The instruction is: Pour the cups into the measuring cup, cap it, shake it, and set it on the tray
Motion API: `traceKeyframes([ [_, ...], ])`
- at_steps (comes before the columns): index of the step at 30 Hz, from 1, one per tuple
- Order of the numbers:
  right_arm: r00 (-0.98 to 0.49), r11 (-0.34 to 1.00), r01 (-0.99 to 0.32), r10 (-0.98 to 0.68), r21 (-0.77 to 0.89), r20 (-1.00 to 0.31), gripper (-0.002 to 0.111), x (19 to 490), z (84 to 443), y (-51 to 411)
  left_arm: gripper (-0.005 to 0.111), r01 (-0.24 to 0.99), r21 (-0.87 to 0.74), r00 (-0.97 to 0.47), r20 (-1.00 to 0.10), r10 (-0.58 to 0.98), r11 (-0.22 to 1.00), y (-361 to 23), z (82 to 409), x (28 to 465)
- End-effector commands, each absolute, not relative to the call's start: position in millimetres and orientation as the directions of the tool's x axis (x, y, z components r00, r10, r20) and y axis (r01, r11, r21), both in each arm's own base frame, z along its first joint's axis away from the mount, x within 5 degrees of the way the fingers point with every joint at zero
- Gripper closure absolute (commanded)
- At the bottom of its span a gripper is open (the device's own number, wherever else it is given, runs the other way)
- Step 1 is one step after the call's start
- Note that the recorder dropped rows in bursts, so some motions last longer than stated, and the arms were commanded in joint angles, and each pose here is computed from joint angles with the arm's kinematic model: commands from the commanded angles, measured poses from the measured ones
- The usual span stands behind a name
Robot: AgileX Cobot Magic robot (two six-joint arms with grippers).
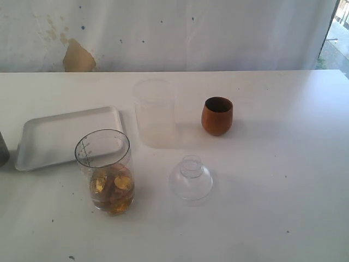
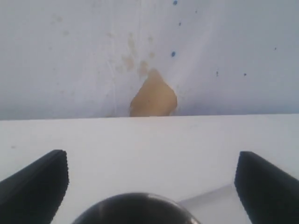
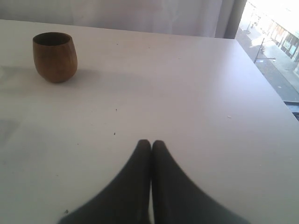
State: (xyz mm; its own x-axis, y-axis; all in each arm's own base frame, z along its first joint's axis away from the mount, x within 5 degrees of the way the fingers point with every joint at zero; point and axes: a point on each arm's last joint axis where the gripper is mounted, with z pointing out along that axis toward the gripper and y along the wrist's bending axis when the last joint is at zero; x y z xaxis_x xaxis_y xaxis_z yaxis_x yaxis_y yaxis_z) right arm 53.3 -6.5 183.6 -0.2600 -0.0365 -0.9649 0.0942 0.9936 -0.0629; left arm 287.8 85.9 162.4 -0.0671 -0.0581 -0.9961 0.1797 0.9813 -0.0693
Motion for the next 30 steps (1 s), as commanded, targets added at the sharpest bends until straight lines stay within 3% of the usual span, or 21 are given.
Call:
traceKeyframes([
  [1, -0.258, 0.993, 0.098, -0.043, -0.071, -0.965, 0.108, 53, 182, -7, 0.015, 0.190, -0.017, 0.035, -0.999, -0.024, 0.982, 83, 191, 284],
  [4, -0.258, 0.993, 0.098, -0.043, -0.071, -0.965, 0.108, 53, 182, -7, 0.020, 0.191, 0.019, 0.090, -0.996, 0.001, 0.981, 81, 209, 280],
  [6, -0.258, 0.993, 0.098, -0.043, -0.071, -0.965, 0.108, 53, 182, -7, 0.029, 0.199, 0.027, 0.122, -0.992, 0.002, 0.980, 78, 221, 276],
  [11, -0.258, 0.993, 0.098, -0.043, -0.071, -0.965, 0.108, 53, 182, -7, 0.078, 0.303, 0.004, 0.159, -0.986, -0.046, 0.953, 64, 250, 262],
  [13, -0.258, 0.993, 0.098, -0.043, -0.071, -0.965, 0.108, 53, 182, -7, 0.102, 0.343, 0.055, 0.170, -0.985, -0.005, 0.938, 57, 257, 257],
  [14, -0.258, 0.993, 0.098, -0.043, -0.071, -0.965, 0.108, 53, 182, -7, 0.106, 0.364, 0.097, 0.180, -0.983, 0.032, 0.926, 54, 260, 254],
  [17, -0.258, 0.993, 0.098, -0.043, -0.071, -0.965, 0.108, 53, 182, -7, 0.107, 0.385, 0.151, 0.192, -0.978, 0.080, 0.910, 46, 273, 244],
  [21, -0.258, 0.993, 0.098, -0.043, -0.071, -0.965, 0.108, 53, 182, -7, 0.107, 0.334, 0.039, 0.092, -0.996, 0.008, 0.942, 42, 295, 226],
  [27, -0.258, 0.993, 0.098, -0.043, -0.071, -0.965, 0.108, 53, 182, -7, 0.107, 0.085, 0.024, 0.053, -0.998, 0.019, 0.996, 32, 335, 177],
  [30, -0.258, 0.993, 0.098, -0.043, -0.071, -0.965, 0.108, 53, 182, -7, 0.107, 0.020, 0.021, 0.045, -0.999, 0.020, 1.000, 19, 347, 146],
])
